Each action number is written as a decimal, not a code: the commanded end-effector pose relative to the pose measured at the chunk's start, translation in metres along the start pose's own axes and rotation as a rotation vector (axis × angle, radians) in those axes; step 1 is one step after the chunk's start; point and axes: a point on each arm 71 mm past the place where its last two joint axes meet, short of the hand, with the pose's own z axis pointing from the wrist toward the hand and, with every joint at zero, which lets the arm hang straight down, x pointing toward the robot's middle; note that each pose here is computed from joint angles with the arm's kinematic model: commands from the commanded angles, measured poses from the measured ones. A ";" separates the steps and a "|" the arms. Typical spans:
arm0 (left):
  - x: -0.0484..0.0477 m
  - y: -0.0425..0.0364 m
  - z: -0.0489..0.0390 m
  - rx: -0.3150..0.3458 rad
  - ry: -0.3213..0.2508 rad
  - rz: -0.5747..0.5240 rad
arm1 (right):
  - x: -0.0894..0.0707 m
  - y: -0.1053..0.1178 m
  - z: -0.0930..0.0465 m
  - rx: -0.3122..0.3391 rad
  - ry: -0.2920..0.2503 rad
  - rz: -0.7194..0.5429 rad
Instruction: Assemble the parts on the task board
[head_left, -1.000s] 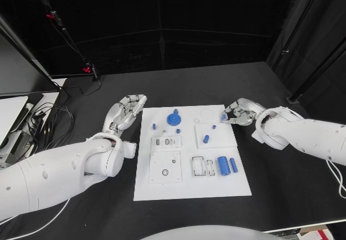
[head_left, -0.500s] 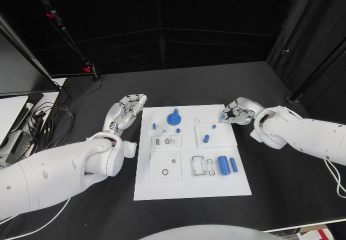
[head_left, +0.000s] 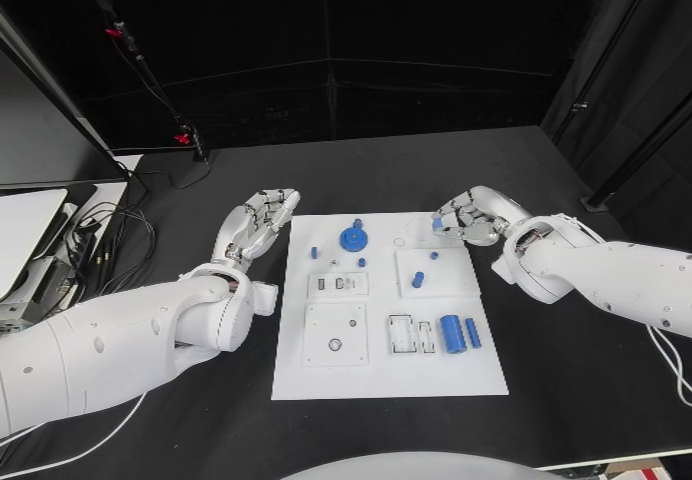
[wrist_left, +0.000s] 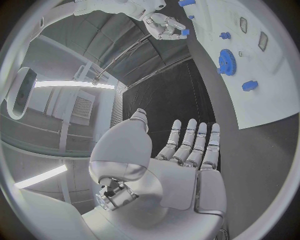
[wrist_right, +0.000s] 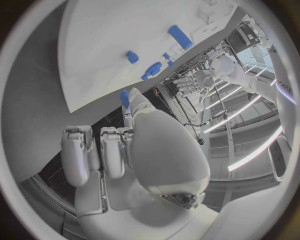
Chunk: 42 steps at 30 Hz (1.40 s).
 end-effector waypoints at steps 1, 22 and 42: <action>0.0015 -0.0169 -0.0013 0.233 0.009 -0.002 | 0.005 0.019 0.004 -0.027 -0.002 0.050; 0.0028 -0.0171 -0.0014 0.233 0.010 -0.003 | 0.070 0.118 0.010 -0.098 0.188 0.104; 0.0038 -0.0169 -0.0007 0.232 0.011 -0.003 | 0.119 0.139 0.000 -0.001 0.249 0.110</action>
